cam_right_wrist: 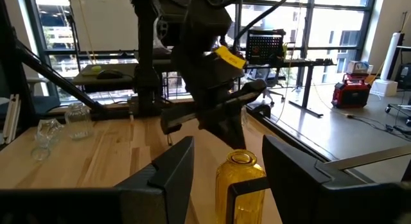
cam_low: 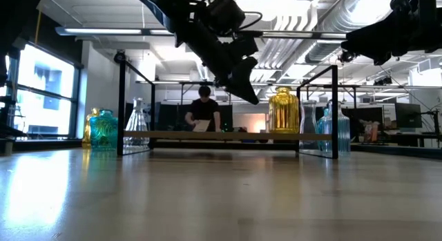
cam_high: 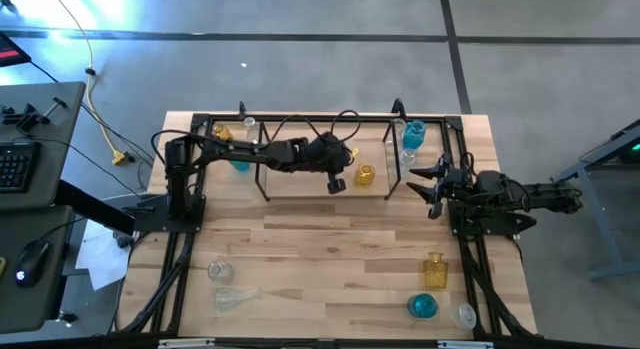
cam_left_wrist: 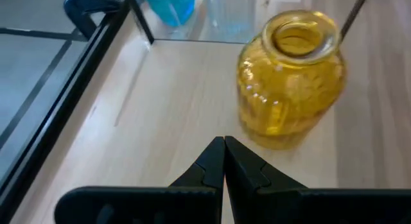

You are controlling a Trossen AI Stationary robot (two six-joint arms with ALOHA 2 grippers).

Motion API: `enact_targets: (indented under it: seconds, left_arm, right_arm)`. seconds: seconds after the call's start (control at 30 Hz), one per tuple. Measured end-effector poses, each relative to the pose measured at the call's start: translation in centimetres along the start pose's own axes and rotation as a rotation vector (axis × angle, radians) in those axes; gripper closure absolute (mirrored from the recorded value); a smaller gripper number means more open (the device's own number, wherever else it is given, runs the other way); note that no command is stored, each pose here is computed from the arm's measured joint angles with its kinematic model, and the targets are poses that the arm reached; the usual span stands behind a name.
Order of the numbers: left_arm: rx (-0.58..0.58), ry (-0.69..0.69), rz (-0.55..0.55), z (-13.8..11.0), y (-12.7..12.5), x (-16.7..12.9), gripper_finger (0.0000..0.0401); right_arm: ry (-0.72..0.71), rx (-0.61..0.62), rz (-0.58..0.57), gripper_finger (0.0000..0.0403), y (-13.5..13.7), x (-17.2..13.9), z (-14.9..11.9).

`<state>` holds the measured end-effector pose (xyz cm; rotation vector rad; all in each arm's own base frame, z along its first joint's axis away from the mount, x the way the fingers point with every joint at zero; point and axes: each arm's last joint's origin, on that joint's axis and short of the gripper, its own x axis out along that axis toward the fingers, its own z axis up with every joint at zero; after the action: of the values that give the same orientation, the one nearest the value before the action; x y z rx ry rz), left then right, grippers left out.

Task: Sort vases onto shelf
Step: Put the yellow vase on the shelf

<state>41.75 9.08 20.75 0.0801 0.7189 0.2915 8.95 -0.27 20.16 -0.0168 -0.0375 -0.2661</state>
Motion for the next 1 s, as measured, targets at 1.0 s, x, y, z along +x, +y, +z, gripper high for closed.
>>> enact_targets:
  seconds: [1.0]
  left_arm:
    - [-0.015, -0.090, -0.080, 0.9, -1.7, -0.2, 0.0401]
  right_arm:
    - [-0.001, 0.001, 0.000, 0.0233, 0.0, 0.0, 0.0]
